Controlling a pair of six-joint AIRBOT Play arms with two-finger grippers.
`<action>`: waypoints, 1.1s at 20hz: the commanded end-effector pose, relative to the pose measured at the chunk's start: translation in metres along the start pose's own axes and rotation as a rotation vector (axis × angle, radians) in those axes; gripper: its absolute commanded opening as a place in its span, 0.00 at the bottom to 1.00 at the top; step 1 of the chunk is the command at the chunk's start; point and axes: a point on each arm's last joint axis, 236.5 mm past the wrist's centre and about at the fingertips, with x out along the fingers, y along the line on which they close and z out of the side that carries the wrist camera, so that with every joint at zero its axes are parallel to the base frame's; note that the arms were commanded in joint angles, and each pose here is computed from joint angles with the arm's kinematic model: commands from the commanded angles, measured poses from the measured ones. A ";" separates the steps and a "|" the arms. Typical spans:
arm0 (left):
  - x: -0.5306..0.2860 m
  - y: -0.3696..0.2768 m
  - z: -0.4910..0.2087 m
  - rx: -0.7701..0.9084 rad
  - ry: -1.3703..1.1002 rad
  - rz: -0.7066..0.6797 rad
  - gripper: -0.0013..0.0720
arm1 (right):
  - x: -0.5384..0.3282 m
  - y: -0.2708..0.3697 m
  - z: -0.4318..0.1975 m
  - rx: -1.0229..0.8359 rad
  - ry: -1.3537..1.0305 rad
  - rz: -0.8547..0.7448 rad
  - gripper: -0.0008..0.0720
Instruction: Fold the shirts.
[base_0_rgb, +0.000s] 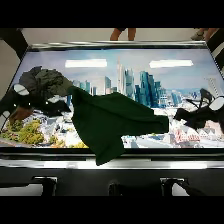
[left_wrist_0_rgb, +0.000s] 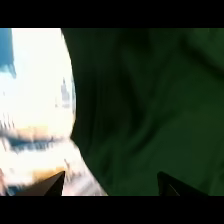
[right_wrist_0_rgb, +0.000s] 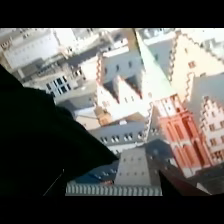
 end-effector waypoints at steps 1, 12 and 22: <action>0.051 -0.020 -0.095 -0.064 0.138 -0.130 0.87 | 0.016 0.007 -0.055 0.040 0.193 0.149 0.94; 0.115 -0.044 -0.096 -0.166 0.008 -0.172 0.06 | 0.074 0.043 -0.051 0.230 0.160 0.372 0.91; 0.019 -0.065 -0.036 0.070 -0.280 -0.166 0.06 | 0.026 0.095 0.014 -0.033 -0.060 0.351 0.07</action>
